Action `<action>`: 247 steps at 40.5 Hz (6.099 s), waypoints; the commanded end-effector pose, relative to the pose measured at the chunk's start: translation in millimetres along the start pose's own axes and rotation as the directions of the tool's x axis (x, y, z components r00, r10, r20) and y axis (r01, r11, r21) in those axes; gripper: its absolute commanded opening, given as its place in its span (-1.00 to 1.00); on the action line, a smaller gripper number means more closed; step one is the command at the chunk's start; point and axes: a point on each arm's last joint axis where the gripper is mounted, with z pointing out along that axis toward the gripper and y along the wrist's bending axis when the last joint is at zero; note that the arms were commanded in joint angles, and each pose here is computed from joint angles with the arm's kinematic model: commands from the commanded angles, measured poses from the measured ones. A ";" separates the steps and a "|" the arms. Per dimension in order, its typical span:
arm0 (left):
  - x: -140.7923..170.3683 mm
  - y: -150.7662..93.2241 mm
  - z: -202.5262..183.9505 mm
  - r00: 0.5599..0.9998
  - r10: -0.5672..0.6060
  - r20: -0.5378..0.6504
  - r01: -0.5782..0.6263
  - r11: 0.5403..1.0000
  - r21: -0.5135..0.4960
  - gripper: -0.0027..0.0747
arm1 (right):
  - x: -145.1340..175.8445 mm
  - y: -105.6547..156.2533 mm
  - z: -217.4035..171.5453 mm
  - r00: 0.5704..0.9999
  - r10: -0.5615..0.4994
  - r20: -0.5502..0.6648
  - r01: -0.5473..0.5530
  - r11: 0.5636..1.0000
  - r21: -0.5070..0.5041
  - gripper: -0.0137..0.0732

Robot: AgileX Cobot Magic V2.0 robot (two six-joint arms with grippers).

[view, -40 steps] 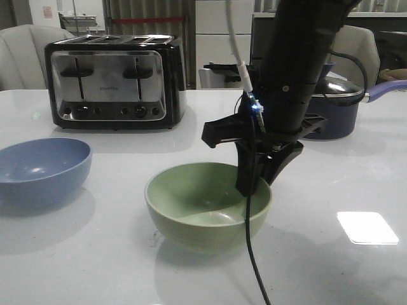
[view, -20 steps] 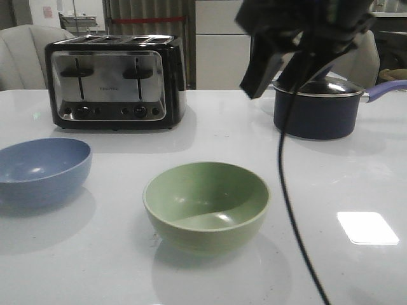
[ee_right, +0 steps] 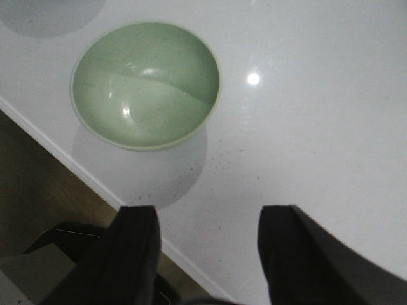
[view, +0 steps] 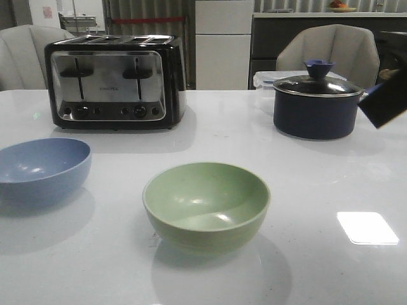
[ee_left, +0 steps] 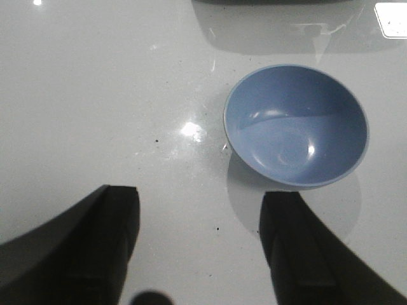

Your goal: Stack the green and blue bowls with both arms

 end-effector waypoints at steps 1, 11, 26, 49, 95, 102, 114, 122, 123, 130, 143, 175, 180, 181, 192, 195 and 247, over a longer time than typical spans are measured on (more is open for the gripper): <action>-17.4 -1.0 -4.6 0.992 0.000 0.129 0.000 1.000 0.006 0.30 | -3.1 0.2 -10.8 0.996 -0.016 0.090 0.015 1.000 0.015 0.39; -29.7 -1.0 15.7 0.999 0.001 0.050 -0.001 1.000 0.007 0.30 | -1.3 0.6 -11.7 0.996 -0.015 0.084 0.014 1.000 0.013 0.39; -65.3 -3.8 85.7 0.989 -0.037 -0.140 0.042 0.999 0.032 0.52 | -1.3 0.6 -11.7 0.996 -0.015 0.084 0.014 1.000 0.013 0.39; -61.9 -29.2 203.7 0.938 0.024 -0.346 0.003 0.997 0.079 0.43 | -1.4 0.5 -11.7 0.996 -0.015 0.085 0.014 1.000 0.013 0.39; -124.6 -88.2 114.9 0.949 0.208 -0.236 -0.114 0.927 0.358 -0.69 | -1.4 0.5 -11.7 0.996 -0.015 0.085 0.014 1.000 0.013 0.39; -117.4 -136.2 98.6 0.929 0.312 -0.201 -0.187 0.861 0.472 -0.69 | -1.4 0.5 -11.7 0.996 -0.015 0.085 0.014 1.000 0.013 0.39; -107.7 -192.5 89.4 0.899 0.416 -0.138 -0.270 0.773 0.574 -0.69 | -1.4 0.5 -11.7 0.996 -0.015 0.085 0.014 1.000 0.013 0.39; -101.8 -215.3 106.5 0.865 0.469 -0.179 -0.280 0.747 0.603 -0.69 | -1.4 0.5 -11.7 0.996 -0.015 0.085 0.014 1.000 0.013 0.39; -100.2 -217.1 109.1 0.862 0.473 -0.185 -0.280 0.746 0.604 -0.69 | -1.4 0.5 -11.7 0.996 -0.015 0.085 0.014 1.000 0.013 0.39; -87.4 -221.5 132.1 0.828 0.511 -0.230 -0.299 0.749 0.591 -0.69 | -1.4 0.5 -11.7 0.996 -0.015 0.085 0.014 1.000 0.013 0.39; -76.7 -226.8 152.8 0.816 0.520 -0.250 -0.303 0.755 0.581 -0.69 | -1.4 0.5 -11.7 0.996 -0.015 0.085 0.014 1.000 0.013 0.39; -119.3 -197.2 76.8 0.881 0.472 -0.030 -0.382 0.749 0.542 -0.06 | -1.4 0.5 -11.7 0.996 -0.015 0.085 0.014 1.000 0.013 0.39; -118.8 -176.0 37.0 0.893 0.450 0.036 -0.398 0.748 0.531 -0.06 | -1.4 0.5 -11.7 0.996 -0.015 0.085 0.014 1.000 0.013 0.39; -116.4 -171.0 29.7 0.892 0.449 0.046 -0.404 0.748 0.527 -0.06 | -1.4 0.5 -11.7 0.996 -0.015 0.085 0.014 1.000 0.013 0.39; -77.3 -123.7 -25.0 0.880 0.459 0.120 -0.456 0.749 0.480 -0.06 | -1.4 0.5 -11.7 0.996 -0.015 0.085 0.014 1.000 0.013 0.39; -62.1 -112.5 -33.8 0.876 0.465 0.126 -0.466 0.749 0.471 -0.06 | -1.4 0.5 -11.7 0.996 -0.015 0.085 0.014 1.000 0.013 0.39; 8.9 -64.5 -56.7 0.886 0.440 0.146 -0.460 0.797 0.391 -0.65 | -2.2 0.4 -11.8 0.996 -0.016 0.093 0.015 1.000 0.015 -0.56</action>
